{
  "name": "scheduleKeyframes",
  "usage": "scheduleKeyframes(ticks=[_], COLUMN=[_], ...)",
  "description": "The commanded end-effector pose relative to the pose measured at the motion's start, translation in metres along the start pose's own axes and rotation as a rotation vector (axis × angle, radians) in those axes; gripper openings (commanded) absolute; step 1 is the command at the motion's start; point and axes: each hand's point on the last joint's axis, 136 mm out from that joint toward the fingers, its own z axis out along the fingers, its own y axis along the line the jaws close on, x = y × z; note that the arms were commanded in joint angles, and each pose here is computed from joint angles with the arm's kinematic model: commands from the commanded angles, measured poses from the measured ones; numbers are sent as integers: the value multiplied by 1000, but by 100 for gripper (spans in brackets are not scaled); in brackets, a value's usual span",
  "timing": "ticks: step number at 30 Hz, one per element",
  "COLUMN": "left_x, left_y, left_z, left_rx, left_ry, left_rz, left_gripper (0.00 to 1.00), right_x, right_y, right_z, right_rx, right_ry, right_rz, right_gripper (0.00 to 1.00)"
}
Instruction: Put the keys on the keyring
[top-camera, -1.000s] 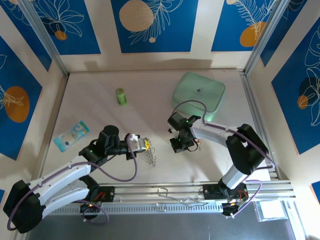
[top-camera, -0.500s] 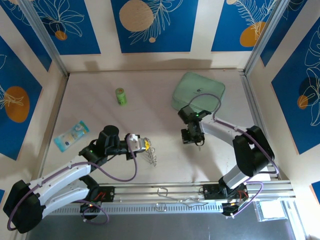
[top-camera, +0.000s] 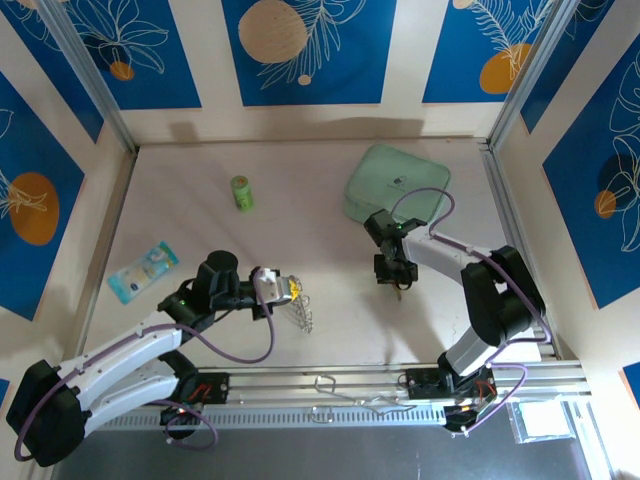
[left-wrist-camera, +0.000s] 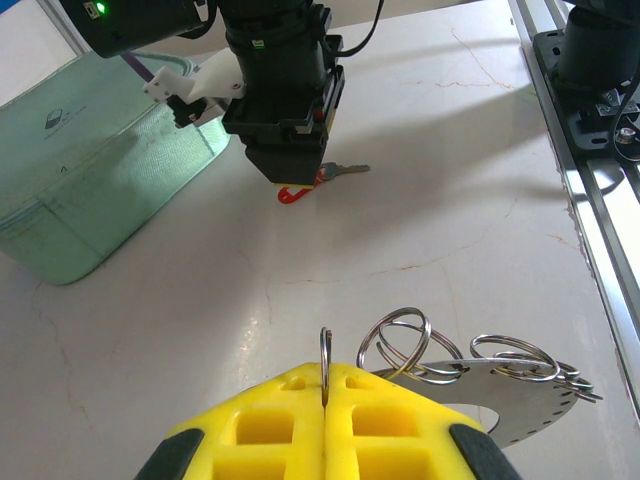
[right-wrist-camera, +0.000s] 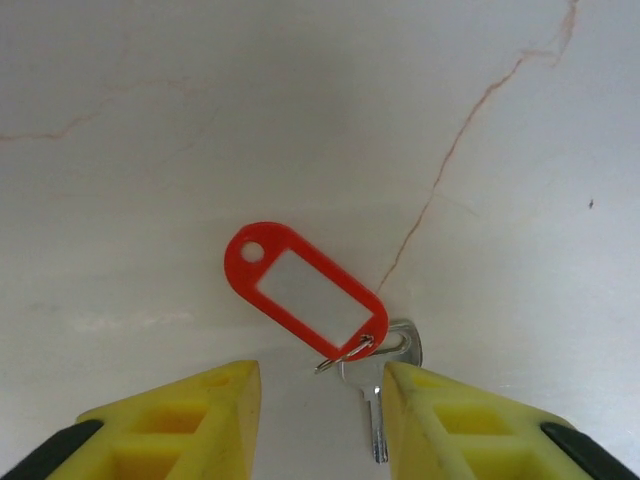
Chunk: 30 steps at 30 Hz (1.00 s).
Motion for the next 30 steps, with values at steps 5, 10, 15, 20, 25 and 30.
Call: scheduleKeyframes(ticks=[5, 10, 15, 20, 25, 30], left_x=[-7, -7, -6, -6, -6, -6], left_y=[-3, -4, -4, -4, -4, -4], left_z=[-2, -2, -2, -2, -2, -2], left_rx=[8, 8, 7, 8, 7, 8], left_ry=[-24, -25, -24, -23, -22, -22], left_rz=[45, 45, 46, 46, 47, 48], left_gripper=[0, 0, 0, 0, 0, 0], right_x=[9, 9, 9, 10, 11, 12], right_y=[-12, -12, -13, -13, -13, -8], right_z=[8, 12, 13, 13, 12, 9], right_rx=[60, 69, 77, 79, 87, 74], right_ry=[43, 50, 52, 51, 53, 56], right_rz=[52, 57, 64, 61, 60, 37], right_gripper=[37, 36, 29, 15, 7, 0])
